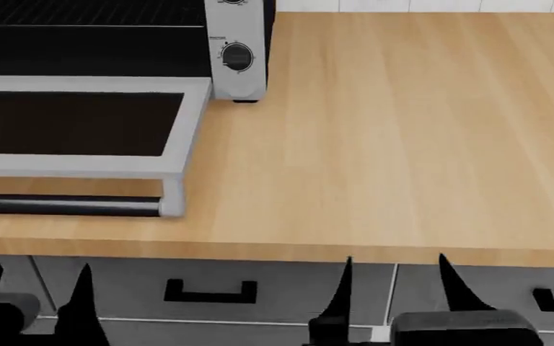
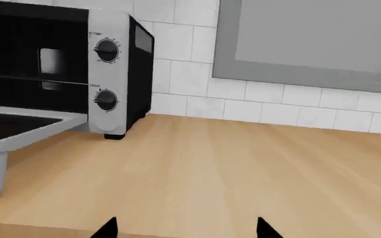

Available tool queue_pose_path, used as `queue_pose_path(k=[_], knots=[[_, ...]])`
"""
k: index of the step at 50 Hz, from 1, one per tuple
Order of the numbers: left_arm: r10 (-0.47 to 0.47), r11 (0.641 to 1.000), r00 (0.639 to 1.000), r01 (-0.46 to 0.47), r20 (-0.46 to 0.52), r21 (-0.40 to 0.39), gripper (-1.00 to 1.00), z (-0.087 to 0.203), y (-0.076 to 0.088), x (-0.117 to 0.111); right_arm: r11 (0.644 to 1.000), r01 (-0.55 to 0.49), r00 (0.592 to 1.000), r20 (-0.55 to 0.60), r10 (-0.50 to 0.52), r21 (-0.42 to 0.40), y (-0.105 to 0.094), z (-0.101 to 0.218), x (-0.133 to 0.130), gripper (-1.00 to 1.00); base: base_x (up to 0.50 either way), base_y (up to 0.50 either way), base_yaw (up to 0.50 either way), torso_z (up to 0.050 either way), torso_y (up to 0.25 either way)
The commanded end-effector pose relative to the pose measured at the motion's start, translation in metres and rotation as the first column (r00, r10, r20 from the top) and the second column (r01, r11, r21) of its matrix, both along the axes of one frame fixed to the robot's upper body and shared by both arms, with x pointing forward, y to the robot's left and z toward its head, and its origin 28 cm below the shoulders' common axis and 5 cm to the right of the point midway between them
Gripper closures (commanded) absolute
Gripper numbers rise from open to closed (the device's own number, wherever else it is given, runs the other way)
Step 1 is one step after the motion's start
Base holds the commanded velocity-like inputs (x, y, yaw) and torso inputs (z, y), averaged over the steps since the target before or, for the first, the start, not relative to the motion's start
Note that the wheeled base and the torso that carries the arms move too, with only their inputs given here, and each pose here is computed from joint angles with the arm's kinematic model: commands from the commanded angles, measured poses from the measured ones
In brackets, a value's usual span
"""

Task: Close the toaster oven door.

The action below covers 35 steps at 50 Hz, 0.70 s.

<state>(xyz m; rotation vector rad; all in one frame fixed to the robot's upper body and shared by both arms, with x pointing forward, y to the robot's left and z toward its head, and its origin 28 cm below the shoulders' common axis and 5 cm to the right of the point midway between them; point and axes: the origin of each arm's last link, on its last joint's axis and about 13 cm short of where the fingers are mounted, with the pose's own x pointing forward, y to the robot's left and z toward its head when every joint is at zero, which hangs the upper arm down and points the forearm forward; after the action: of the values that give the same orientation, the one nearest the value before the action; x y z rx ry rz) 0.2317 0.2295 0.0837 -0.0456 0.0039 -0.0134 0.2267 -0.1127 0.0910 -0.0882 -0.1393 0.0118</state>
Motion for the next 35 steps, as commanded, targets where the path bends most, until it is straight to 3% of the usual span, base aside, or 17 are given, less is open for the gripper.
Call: queue_pose_path(k=[1,2,7,12,18,26,35], knots=[[-0.02,0.995,1.0,0.019,0.004,0.099,-1.0,0.048,0.012,0.013,0.994,0.055,0.985,0.169,-0.037,-0.099,-0.023,0.091,-0.001,-1.0,0.0,0.0,0.0,0.0,0.0],[-0.05,0.992,0.998,0.044,0.042,0.122,-1.0,0.051,0.014,0.015,0.993,0.062,0.979,0.201,-0.041,-0.102,-0.026,0.105,-0.004,-1.0,0.0,0.0,0.0,0.0,0.0],[-0.043,0.997,0.999,0.041,0.019,0.059,-1.0,0.064,0.022,0.022,0.984,0.112,0.954,0.292,-0.068,-0.136,-0.038,0.148,-0.021,-1.0,0.0,0.0,0.0,0.0,0.0],[-0.039,0.995,0.999,0.039,-0.001,0.087,-1.0,0.075,0.029,0.023,0.968,0.201,0.903,0.411,-0.123,-0.152,-0.052,0.195,-0.039,-1.0,0.0,0.0,0.0,0.0,0.0],[-0.029,0.994,0.999,0.032,-0.025,0.109,-1.0,0.085,0.035,0.025,0.962,0.222,0.874,0.471,-0.122,-0.161,-0.058,0.227,-0.064,-1.0,0.0,0.0,0.0,0.0,0.0],[-0.03,0.992,1.0,0.03,-0.004,0.121,-1.0,0.096,0.038,0.028,0.96,0.222,0.873,0.473,-0.118,-0.171,-0.055,0.231,-0.065,-1.0,0.0,0.02,0.0,0.0,0.0],[-0.027,0.992,1.0,0.027,0.001,0.122,-1.0,0.096,0.039,0.027,0.96,0.218,0.874,0.473,-0.11,-0.179,-0.053,0.231,-0.064,-1.0,0.0,0.49,0.0,0.0,0.0]])
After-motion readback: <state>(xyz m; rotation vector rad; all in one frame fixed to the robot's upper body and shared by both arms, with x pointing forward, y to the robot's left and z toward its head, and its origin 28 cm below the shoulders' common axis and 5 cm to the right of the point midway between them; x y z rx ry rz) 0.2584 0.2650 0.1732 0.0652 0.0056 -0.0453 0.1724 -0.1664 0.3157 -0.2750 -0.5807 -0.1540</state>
